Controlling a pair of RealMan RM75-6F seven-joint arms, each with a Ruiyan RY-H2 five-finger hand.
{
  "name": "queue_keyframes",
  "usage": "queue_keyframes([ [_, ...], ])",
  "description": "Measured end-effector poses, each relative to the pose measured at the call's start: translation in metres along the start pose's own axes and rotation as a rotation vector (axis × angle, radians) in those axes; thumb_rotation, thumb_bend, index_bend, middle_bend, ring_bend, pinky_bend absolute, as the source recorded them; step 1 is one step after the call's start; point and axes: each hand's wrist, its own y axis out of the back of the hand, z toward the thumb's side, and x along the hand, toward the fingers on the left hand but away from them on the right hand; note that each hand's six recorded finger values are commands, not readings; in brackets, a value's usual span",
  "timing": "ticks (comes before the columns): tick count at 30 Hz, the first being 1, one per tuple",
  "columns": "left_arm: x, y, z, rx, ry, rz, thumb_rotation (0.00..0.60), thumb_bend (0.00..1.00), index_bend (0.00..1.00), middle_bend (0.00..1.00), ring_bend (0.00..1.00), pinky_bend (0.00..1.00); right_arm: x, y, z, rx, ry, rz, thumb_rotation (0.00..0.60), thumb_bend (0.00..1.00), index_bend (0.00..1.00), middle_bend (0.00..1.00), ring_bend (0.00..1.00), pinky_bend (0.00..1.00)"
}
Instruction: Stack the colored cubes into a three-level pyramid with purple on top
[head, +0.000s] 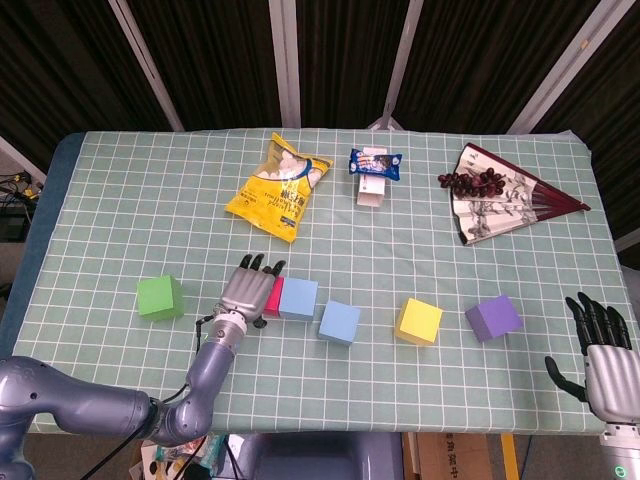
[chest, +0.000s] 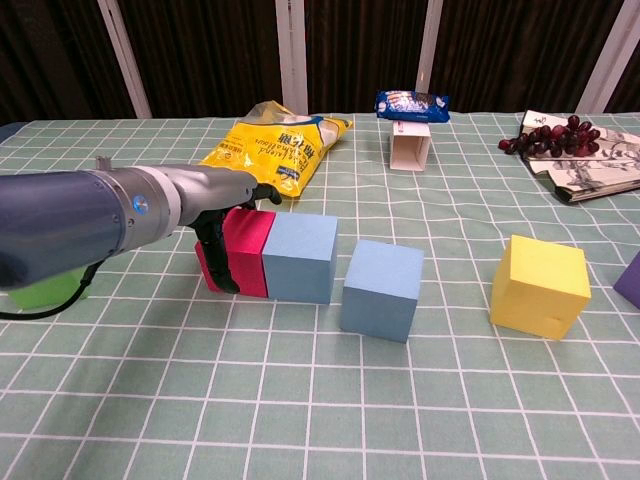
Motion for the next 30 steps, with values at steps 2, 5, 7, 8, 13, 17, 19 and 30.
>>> queue_keyframes([
  [2,0.001,0.001,-0.001,-0.002,0.003,0.004,0.6,0.09,0.0,0.1,0.0,0.04,0.0,0.0,0.0,0.0,-0.001,0.001,0.6,0.35,0.0,0.0,0.0,0.0],
  [5,0.001,0.003,-0.002,-0.011,0.007,0.016,0.6,0.09,0.0,0.04,0.0,0.04,0.0,0.0,0.0,0.001,-0.001,0.003,0.6,0.35,0.0,0.0,0.0,0.0],
  [7,0.001,0.006,-0.003,-0.025,0.007,0.029,0.6,0.09,0.0,0.02,0.0,0.04,0.0,0.0,0.0,0.001,-0.001,0.004,0.6,0.35,0.0,0.0,0.0,0.0],
  [8,0.001,0.007,-0.004,-0.03,0.006,0.036,0.6,0.09,0.0,0.02,0.0,0.04,0.0,0.0,-0.001,0.002,-0.001,0.005,0.6,0.35,0.0,0.0,0.0,0.0],
  [13,-0.007,0.021,-0.008,-0.076,-0.016,0.077,0.6,0.09,0.0,0.02,0.0,0.04,0.001,-0.002,-0.001,0.005,-0.003,0.012,0.6,0.35,0.0,0.0,0.0,0.0],
  [17,-0.02,0.036,-0.017,-0.12,-0.042,0.118,0.6,0.09,0.0,0.02,0.0,0.04,0.001,-0.003,0.0,0.008,-0.001,0.021,0.6,0.35,0.0,0.0,0.0,0.0],
  [19,-0.027,0.044,-0.026,-0.132,-0.045,0.149,0.6,0.09,0.0,0.02,0.0,0.04,0.001,-0.003,0.0,0.01,0.0,0.025,0.6,0.35,0.0,0.0,0.0,0.0],
  [30,-0.07,0.055,-0.086,-0.126,0.003,0.278,0.6,0.09,0.0,0.03,0.0,0.04,0.0,-0.004,0.005,0.014,-0.003,0.043,0.6,0.35,0.0,0.0,0.0,0.0],
])
